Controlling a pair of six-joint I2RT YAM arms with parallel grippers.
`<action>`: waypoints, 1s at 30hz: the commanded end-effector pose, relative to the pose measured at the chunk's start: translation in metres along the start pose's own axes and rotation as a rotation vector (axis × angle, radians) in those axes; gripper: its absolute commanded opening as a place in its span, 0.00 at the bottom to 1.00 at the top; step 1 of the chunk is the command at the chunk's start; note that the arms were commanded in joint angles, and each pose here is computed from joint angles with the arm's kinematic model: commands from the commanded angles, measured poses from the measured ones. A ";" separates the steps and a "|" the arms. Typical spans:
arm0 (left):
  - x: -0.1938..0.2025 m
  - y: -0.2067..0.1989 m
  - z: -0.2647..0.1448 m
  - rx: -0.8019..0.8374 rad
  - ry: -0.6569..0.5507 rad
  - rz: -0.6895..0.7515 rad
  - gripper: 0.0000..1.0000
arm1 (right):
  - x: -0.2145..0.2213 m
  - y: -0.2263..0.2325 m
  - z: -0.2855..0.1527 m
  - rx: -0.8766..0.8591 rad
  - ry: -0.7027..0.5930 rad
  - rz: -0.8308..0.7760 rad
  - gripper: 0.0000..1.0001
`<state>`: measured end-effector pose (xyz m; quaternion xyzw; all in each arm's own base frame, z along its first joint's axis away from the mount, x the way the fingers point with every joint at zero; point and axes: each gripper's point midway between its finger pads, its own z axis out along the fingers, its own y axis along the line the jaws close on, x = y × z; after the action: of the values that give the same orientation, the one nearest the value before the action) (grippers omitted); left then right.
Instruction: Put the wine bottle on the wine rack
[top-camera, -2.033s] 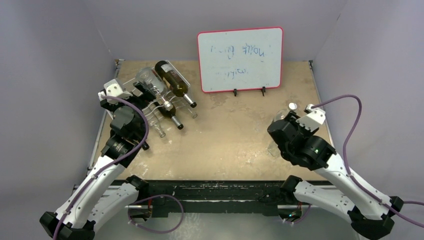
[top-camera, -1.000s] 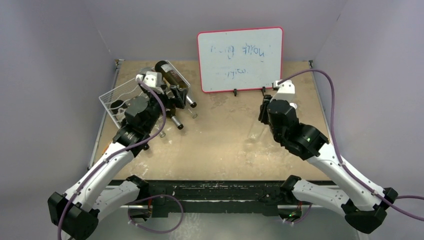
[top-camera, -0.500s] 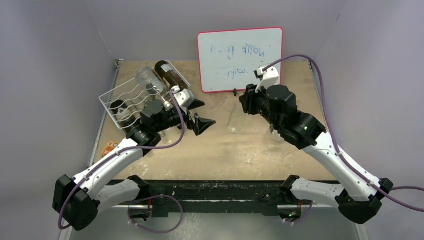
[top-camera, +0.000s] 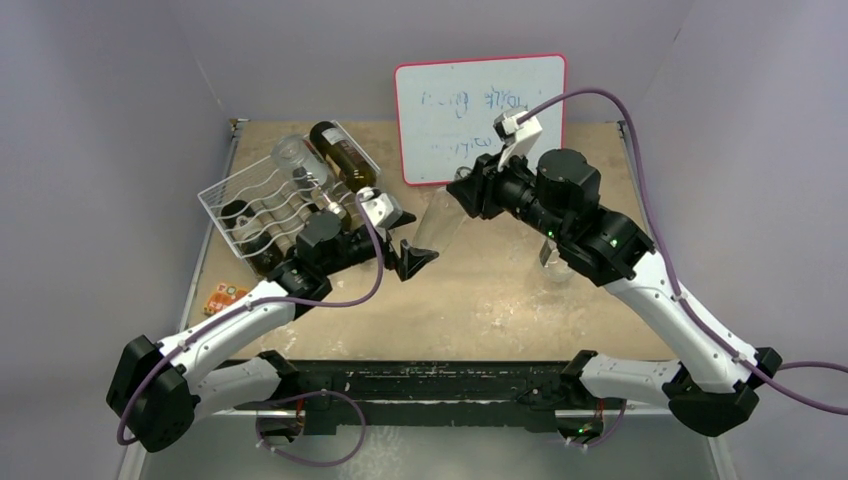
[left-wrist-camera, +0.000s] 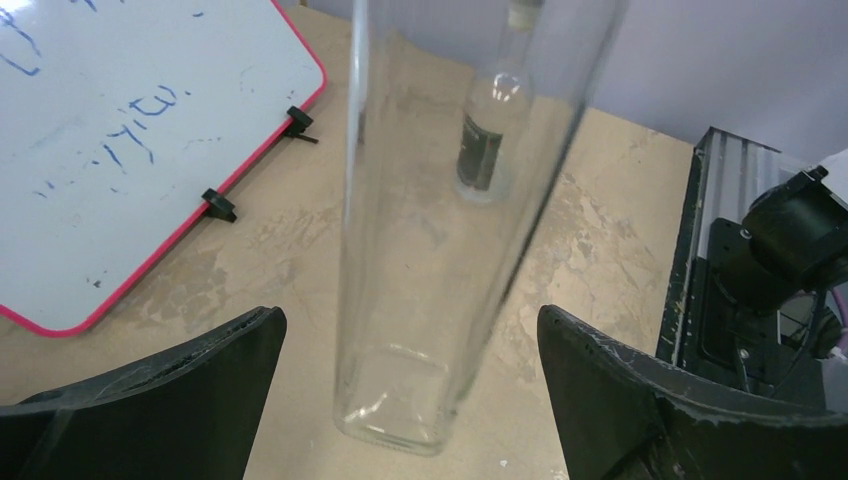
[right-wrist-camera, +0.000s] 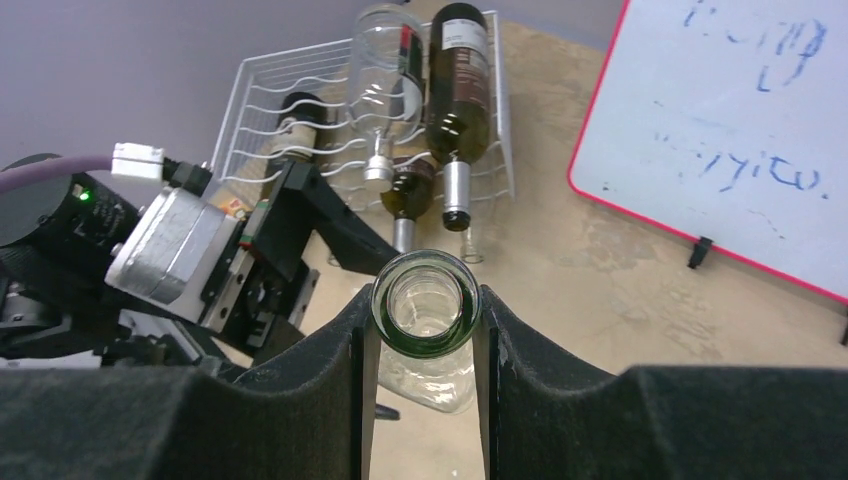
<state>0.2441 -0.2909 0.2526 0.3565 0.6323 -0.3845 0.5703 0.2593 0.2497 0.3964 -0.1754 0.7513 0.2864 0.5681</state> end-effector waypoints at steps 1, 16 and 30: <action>-0.029 0.006 0.000 -0.042 -0.101 0.061 0.98 | -0.062 0.036 -0.017 -0.170 -0.179 0.016 0.00; -0.039 -0.021 -0.006 0.104 -0.130 0.116 0.67 | -0.062 0.066 -0.030 -0.347 -0.183 0.024 0.00; -0.021 0.011 -0.031 -0.064 0.041 0.397 0.00 | -0.026 0.034 -0.032 -0.196 -0.042 -0.066 0.73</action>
<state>0.2291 -0.2747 0.2538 0.4309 0.5995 -0.3281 0.5893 0.2242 0.2780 0.4106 -0.2563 0.7133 0.3780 0.5316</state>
